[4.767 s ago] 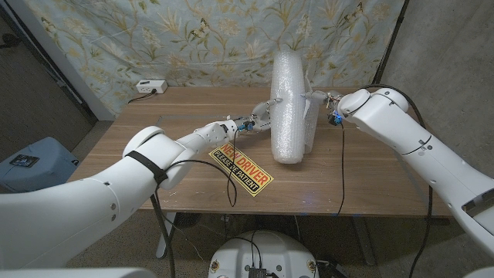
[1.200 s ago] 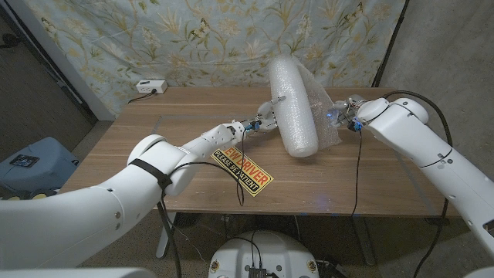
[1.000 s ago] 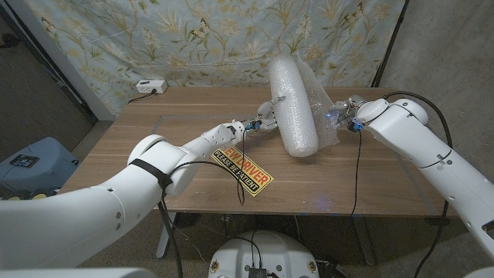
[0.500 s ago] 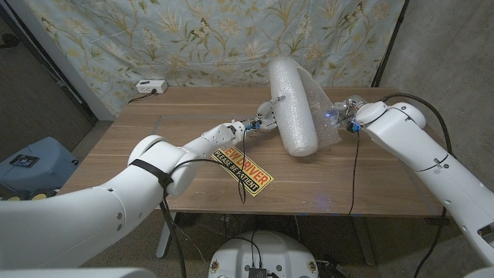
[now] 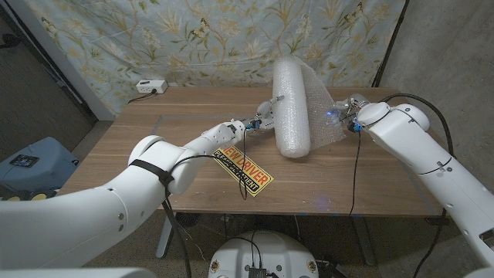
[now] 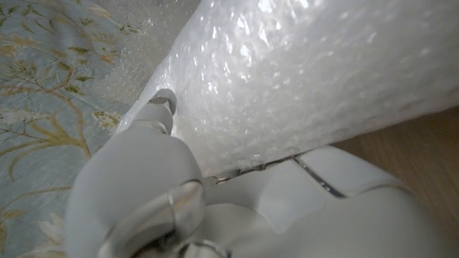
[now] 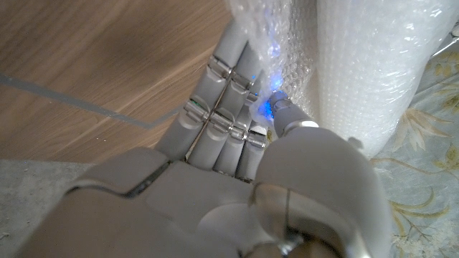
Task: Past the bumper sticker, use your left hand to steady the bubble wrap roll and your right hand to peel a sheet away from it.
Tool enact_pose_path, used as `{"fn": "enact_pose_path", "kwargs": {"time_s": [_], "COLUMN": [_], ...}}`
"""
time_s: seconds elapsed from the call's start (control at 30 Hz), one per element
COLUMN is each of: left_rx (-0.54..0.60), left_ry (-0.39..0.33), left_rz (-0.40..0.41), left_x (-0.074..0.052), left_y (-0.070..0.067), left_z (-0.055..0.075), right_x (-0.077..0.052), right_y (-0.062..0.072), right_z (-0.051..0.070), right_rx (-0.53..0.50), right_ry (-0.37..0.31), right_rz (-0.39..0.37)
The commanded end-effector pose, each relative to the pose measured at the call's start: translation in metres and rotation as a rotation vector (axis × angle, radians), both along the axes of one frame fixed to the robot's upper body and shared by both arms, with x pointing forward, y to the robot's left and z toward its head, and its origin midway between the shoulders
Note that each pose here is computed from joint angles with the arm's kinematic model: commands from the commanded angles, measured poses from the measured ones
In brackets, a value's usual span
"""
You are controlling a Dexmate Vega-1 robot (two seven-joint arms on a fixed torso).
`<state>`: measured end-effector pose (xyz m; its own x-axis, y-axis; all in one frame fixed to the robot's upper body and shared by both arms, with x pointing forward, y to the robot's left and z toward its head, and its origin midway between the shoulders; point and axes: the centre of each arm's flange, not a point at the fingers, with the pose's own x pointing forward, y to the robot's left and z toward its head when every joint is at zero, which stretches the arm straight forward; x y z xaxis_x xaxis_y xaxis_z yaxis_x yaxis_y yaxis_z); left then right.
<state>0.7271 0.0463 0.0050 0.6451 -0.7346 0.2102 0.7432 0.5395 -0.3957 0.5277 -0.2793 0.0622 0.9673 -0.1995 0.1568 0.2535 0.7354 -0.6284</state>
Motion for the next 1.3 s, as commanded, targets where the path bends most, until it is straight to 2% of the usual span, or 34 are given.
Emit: {"fn": "enact_pose_path", "kwargs": {"time_s": [0.03, 0.63, 1.1, 1.3], "left_rx": [0.010, -0.009, -0.018, -0.045], "left_ry": [0.005, 0.031, 0.035, 0.053], "left_rz": [0.029, 0.065, 0.046, 0.043], "left_x": [0.003, 0.006, 0.003, 0.003], "left_y": [0.002, 0.003, -0.006, -0.010], "left_z": [0.002, 0.002, 0.001, -0.001], "right_x": [-0.007, -0.017, -0.026, -0.029], "right_y": [-0.004, -0.017, -0.028, -0.032], "right_z": [0.005, 0.014, 0.016, 0.018], "right_rx": [-0.001, -0.016, -0.025, -0.033], "right_ry": [-0.012, 0.022, 0.026, 0.049], "right_rz": [-0.003, -0.017, -0.025, -0.015]}}
